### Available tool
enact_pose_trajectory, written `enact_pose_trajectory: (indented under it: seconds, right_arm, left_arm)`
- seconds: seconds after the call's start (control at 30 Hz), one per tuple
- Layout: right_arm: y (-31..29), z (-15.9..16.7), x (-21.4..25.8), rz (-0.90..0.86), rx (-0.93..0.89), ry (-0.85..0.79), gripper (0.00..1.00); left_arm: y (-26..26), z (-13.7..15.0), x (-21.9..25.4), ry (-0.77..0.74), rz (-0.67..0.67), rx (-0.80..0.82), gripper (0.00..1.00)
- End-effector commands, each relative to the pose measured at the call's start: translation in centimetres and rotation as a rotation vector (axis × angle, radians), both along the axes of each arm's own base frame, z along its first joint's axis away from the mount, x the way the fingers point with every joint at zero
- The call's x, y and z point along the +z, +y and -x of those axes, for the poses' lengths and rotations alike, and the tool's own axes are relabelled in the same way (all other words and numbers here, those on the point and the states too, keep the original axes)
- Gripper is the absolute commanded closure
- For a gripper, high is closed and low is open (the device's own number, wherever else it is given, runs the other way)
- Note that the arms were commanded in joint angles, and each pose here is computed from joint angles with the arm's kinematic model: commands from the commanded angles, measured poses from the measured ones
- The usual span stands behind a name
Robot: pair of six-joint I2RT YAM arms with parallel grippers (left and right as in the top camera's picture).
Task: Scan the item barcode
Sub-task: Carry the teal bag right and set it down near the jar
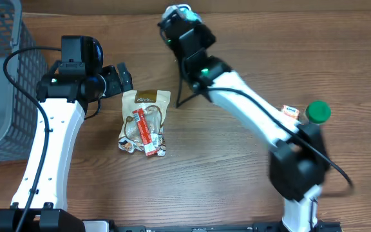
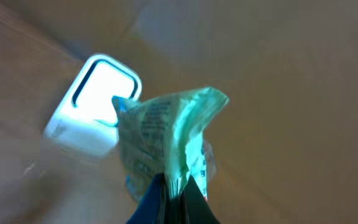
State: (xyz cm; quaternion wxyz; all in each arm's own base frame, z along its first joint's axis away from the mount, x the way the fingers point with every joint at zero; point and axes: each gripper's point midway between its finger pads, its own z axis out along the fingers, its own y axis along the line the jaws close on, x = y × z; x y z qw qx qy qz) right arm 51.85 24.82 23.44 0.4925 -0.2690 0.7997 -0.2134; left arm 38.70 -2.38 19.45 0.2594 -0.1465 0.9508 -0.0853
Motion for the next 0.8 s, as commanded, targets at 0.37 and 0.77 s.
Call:
enact_pose_trajectory:
  seconds: [0.37,0.77]
  right_arm:
    - [-6.2,16.2,-9.6,-0.350,-0.182,0.868,0.96]
    - [-15.9,16.8,-15.9,-0.335,-0.454,0.931,0.27]
  left_arm:
    - [0.1,-0.1,0.5,-0.018,-0.016,-0.019,0.00]
    - [0.1,-0.1,0.5,-0.018,-0.016,-0.019,0.00]
